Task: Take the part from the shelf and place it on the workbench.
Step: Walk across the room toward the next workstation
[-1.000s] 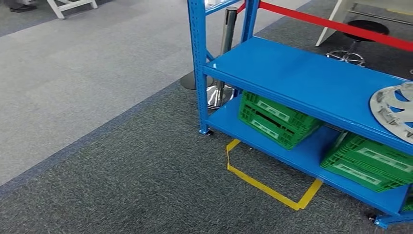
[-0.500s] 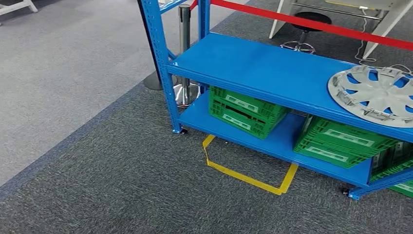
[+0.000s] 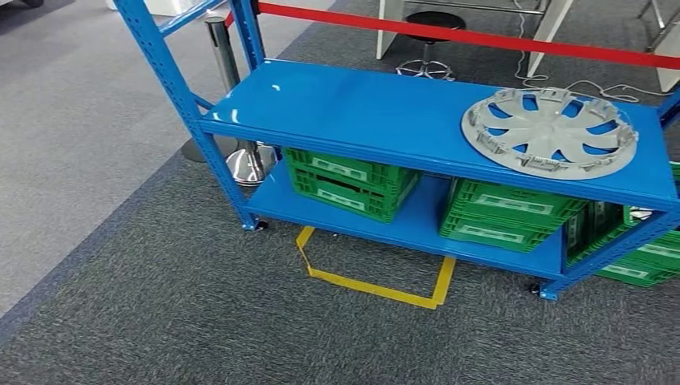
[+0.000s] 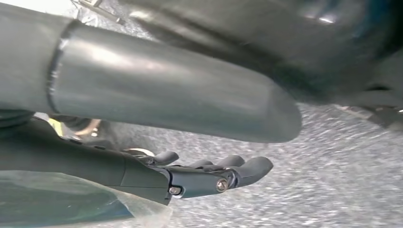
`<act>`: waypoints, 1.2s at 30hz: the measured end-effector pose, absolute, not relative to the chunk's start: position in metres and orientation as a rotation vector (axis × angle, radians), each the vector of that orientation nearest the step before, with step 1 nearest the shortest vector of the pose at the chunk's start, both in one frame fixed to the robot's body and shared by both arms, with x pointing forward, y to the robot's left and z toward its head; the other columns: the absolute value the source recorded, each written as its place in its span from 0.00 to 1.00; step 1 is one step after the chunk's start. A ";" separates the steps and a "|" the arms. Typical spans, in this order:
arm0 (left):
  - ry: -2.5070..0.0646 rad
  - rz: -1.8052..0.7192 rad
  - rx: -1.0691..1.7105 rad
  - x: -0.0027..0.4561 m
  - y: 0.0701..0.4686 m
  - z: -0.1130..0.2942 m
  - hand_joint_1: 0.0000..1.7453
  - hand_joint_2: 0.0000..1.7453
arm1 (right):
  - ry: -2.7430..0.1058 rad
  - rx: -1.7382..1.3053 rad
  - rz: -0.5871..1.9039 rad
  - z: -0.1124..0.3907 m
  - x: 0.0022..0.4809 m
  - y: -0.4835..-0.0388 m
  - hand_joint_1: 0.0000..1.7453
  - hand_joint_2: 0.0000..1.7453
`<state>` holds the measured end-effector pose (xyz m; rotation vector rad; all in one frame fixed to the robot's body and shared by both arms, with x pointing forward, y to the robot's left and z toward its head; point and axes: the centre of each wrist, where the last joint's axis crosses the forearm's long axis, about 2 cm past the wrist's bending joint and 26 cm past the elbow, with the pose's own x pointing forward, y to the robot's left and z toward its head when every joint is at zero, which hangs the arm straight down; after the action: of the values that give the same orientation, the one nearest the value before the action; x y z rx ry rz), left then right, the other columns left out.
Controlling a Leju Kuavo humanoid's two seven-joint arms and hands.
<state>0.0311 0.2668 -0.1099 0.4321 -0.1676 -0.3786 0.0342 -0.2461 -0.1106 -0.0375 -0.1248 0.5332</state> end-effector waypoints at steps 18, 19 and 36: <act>-0.199 -0.395 0.445 0.034 0.268 -0.110 0.00 0.00 | -0.093 -0.025 0.530 -0.110 0.038 -0.241 0.00 0.00; -0.199 -0.399 0.445 0.034 0.268 -0.110 0.00 0.00 | -0.093 -0.023 0.531 -0.110 0.038 -0.241 0.00 0.00; -0.200 -0.408 0.425 0.033 0.269 -0.110 0.00 0.00 | -0.084 0.009 0.532 -0.110 0.036 -0.236 0.00 0.00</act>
<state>0.0334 0.2687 -0.1099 0.4247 -0.2000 -0.4075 0.0363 -0.2365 -0.1095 0.0095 -0.0845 0.5322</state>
